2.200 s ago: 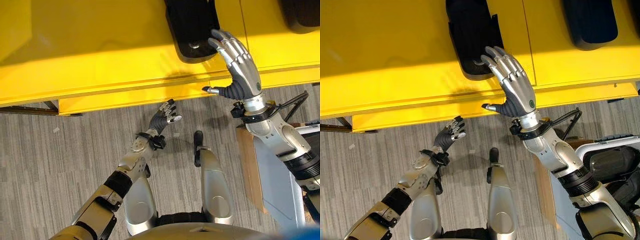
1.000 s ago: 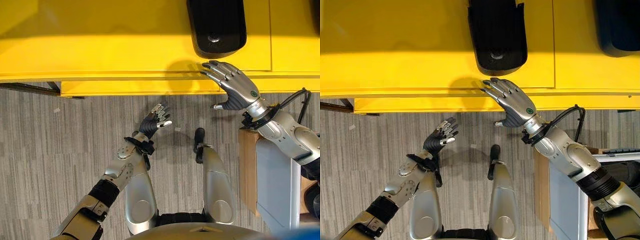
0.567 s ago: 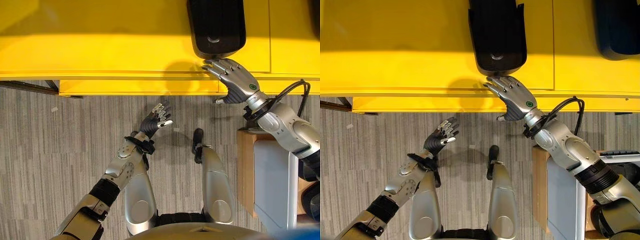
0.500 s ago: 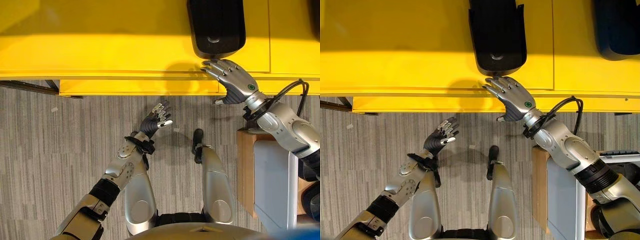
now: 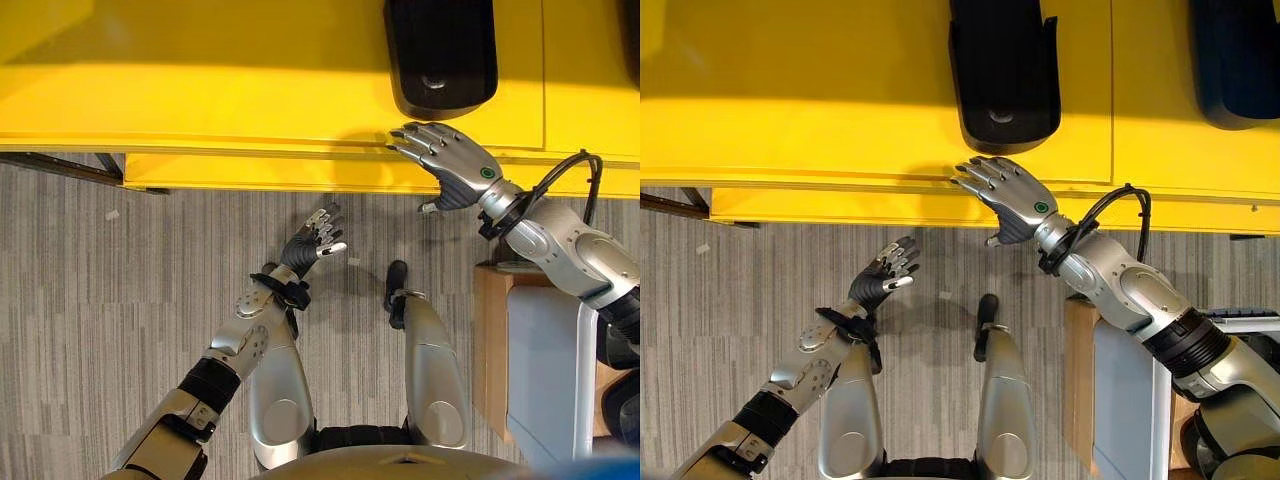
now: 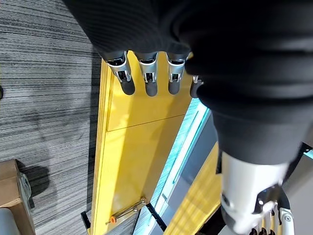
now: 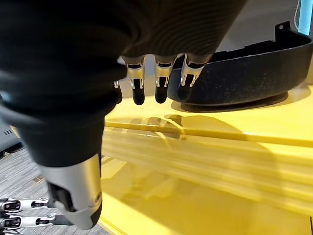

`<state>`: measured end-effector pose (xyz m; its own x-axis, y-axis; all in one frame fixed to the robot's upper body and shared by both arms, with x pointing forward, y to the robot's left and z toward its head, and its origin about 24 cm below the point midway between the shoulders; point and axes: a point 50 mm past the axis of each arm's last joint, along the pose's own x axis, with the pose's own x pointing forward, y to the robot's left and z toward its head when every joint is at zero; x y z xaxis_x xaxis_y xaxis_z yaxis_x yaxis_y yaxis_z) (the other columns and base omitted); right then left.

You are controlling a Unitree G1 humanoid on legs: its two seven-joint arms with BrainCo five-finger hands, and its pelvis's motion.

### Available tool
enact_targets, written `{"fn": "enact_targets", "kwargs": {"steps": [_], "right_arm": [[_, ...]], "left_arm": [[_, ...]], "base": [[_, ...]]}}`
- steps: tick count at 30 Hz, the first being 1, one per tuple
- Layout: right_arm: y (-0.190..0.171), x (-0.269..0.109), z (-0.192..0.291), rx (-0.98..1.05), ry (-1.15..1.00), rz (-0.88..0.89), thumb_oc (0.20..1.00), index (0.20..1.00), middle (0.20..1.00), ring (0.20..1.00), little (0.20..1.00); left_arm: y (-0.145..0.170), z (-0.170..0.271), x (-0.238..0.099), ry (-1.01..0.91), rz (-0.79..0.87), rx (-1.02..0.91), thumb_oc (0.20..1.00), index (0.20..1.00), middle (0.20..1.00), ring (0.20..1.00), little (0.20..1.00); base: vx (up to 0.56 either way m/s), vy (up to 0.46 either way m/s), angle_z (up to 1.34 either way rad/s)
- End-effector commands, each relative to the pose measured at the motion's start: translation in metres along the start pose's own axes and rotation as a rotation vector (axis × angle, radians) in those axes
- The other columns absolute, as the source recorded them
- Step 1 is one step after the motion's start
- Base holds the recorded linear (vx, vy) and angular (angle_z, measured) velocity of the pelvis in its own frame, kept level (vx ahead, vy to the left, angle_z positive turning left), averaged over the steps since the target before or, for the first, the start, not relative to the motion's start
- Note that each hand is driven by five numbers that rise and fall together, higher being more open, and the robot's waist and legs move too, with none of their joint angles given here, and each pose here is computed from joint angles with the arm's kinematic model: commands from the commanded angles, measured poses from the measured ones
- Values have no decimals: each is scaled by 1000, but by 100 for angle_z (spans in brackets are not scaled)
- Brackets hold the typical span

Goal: Move parts from the plastic box to the shelf.

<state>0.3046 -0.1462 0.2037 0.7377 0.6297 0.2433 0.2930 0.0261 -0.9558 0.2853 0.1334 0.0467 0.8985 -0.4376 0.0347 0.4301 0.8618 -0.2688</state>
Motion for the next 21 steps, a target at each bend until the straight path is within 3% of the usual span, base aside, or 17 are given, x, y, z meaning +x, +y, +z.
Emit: {"fn": "enact_targets", "kwargs": {"steps": [1,21], "right_arm": [[-28,13,5,-44,-27,-117,1000,1000,1000,1000,1000],[-45,44,-6,-40,61,-98,1000,1000,1000,1000,1000]], "left_arm": [[-19,6,-1,-54,-93,0,1000,1000,1000,1000,1000],[-31,9,16,-36,-92,3,1000,1000,1000,1000,1000]], "base": [[0,0,0],[2,-2,1]]}}
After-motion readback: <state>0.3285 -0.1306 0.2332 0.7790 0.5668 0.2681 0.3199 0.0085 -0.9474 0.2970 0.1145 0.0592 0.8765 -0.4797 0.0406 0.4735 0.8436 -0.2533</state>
